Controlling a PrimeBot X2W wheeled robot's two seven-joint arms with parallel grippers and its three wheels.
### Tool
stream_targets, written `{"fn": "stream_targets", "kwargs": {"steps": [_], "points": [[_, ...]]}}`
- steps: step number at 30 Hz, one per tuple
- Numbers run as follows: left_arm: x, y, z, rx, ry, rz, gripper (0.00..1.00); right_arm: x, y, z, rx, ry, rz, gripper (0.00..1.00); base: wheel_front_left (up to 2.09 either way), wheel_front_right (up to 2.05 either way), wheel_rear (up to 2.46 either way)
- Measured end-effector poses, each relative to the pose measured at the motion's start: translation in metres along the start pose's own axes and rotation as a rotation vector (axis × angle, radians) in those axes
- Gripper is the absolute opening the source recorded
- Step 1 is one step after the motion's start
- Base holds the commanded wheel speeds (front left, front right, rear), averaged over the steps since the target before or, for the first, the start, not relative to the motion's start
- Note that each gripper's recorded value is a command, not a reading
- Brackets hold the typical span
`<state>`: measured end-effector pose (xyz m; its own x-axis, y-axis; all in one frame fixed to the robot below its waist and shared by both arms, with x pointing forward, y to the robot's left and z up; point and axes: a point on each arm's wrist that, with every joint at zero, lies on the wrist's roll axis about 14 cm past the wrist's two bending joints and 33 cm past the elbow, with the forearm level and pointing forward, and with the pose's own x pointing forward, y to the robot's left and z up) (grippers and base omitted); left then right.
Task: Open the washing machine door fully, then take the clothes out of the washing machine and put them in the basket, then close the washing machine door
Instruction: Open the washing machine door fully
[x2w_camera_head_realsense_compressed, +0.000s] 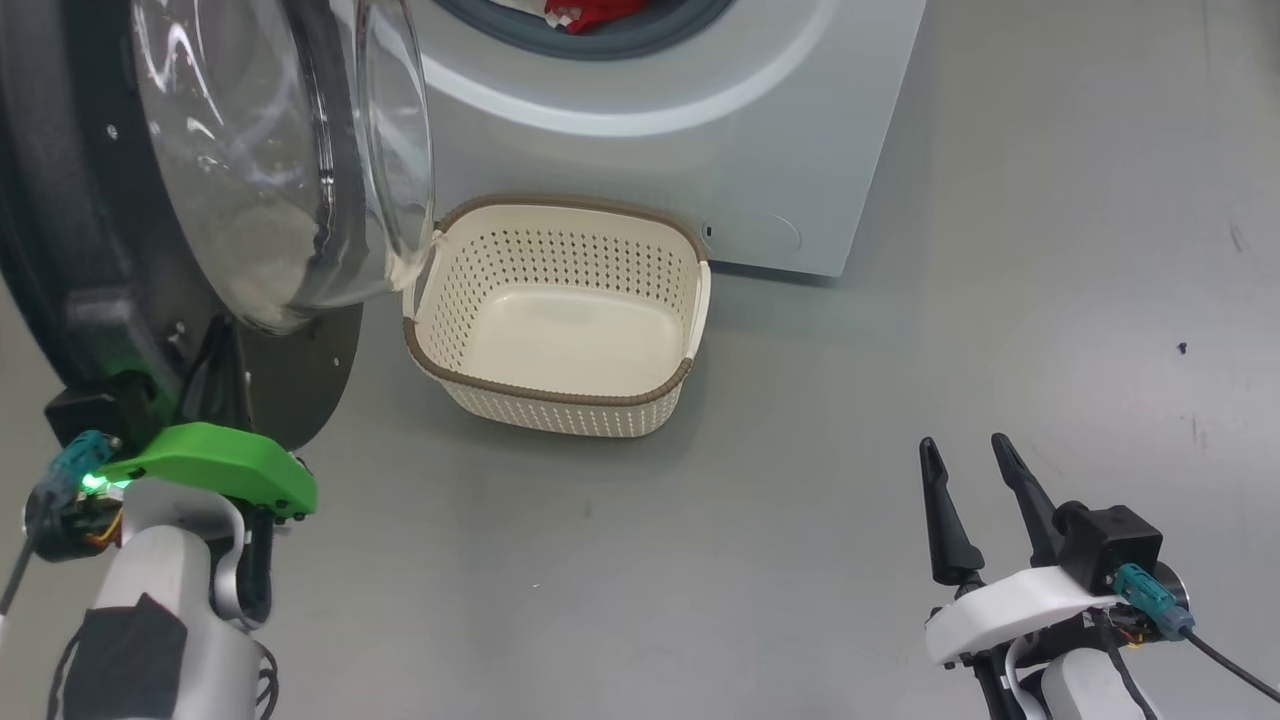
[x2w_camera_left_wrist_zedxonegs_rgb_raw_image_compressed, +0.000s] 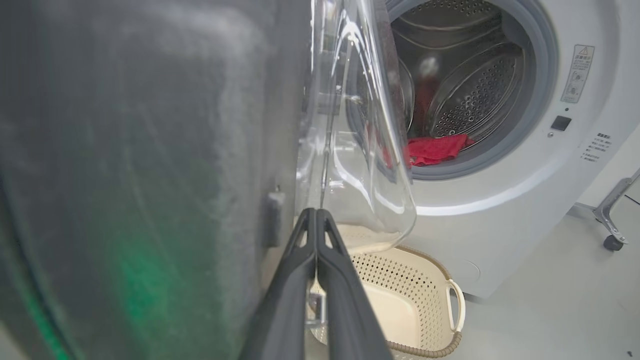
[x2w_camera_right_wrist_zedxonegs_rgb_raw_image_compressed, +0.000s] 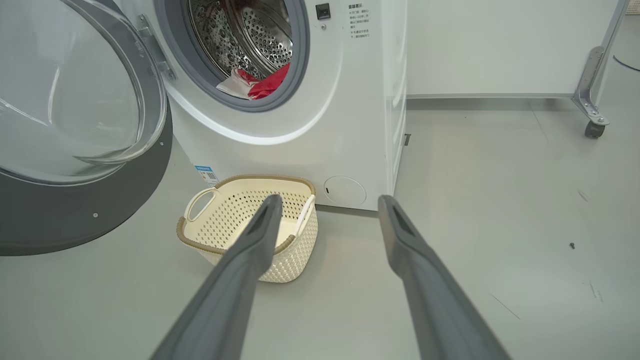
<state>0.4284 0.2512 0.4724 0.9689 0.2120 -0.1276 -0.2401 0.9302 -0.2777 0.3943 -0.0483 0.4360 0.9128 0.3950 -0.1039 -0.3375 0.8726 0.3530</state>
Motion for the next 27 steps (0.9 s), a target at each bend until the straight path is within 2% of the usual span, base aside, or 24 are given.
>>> {"fn": "stream_targets", "kwargs": {"steps": [18,27], "points": [[0.019,0.109,0.024,0.003,-0.068,0.291,0.0,0.033,-0.009,-0.024,-0.015,0.074,0.035,1.0,0.0,0.0,0.0],[0.029,0.143,0.035,0.021,-0.095,0.371,0.0,0.043,-0.02,-0.038,-0.019,0.11,0.031,1.0,0.0,0.0,0.0]]}}
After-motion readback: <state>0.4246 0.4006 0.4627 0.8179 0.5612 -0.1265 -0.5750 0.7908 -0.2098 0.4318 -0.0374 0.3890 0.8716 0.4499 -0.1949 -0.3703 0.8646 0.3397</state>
